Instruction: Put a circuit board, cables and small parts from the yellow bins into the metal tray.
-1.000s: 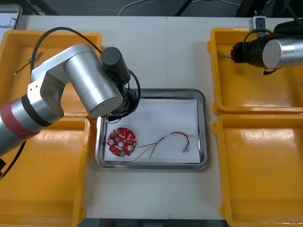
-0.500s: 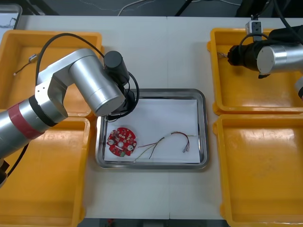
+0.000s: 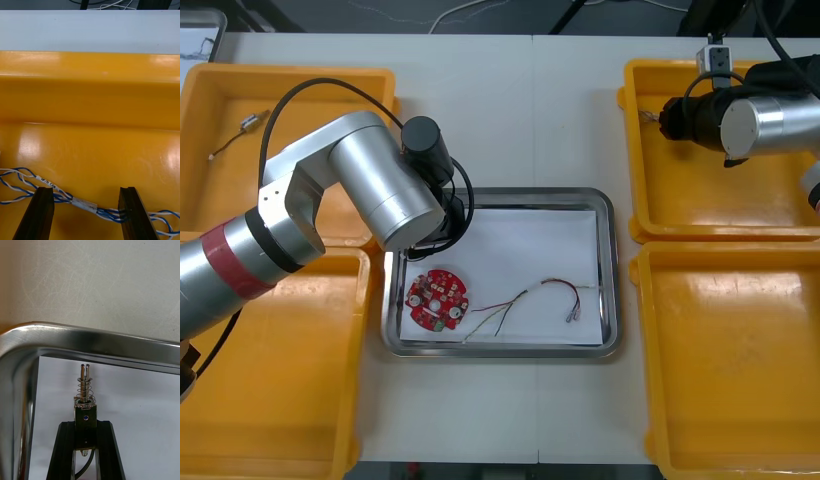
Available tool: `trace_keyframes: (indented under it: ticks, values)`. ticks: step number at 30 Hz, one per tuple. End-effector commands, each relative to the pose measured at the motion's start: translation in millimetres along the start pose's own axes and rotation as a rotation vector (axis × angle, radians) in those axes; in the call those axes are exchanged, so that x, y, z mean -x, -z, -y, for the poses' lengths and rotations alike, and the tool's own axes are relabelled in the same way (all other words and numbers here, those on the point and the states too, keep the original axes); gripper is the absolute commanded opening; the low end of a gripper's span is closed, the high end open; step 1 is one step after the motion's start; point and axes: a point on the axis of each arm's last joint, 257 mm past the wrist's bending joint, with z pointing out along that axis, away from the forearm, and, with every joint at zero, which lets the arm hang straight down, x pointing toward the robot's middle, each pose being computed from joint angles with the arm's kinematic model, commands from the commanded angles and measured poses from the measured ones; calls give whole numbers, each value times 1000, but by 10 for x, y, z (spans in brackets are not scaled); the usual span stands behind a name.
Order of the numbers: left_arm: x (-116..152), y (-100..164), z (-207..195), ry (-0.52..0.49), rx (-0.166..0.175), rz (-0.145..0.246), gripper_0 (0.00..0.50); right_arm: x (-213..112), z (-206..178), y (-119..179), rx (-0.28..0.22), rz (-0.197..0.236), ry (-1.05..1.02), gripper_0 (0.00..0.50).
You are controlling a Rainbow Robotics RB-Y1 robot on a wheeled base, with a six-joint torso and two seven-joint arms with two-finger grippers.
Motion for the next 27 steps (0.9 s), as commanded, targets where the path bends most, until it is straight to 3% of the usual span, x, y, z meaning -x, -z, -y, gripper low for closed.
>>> trace_keyframes:
  ticks: [1, 3, 4, 5, 6, 7, 8, 17, 27]
  values:
    - [-140, -8, 150, -83, -30, -8, 364, 146, -163, -4, 22, 29, 40, 500]
    - [-145, 15, 175, -83, -38, -6, 459, 130, -156, -7, 21, 27, 40, 482]
    - [-149, 38, 197, -82, -43, -5, 491, 119, -152, -9, 21, 25, 39, 382]
    - [-139, 55, 201, -79, -45, -3, 500, 120, -160, -9, 22, 26, 43, 321]
    - [-111, 105, 205, -69, -48, -1, 500, 122, -142, -6, 19, 26, 41, 161]
    - [-104, 161, 212, -62, -52, -6, 500, 118, -144, -8, 20, 25, 42, 31]
    - [-98, 195, 215, -59, -53, -8, 500, 122, -142, -6, 19, 26, 43, 1]
    - [-36, 650, 147, -38, -47, -21, 500, 196, -66, 40, 9, 31, 82, 0]
    - [330, 1146, -163, -5, -2, 4, 500, 329, -44, 329, 22, -57, 142, 0]
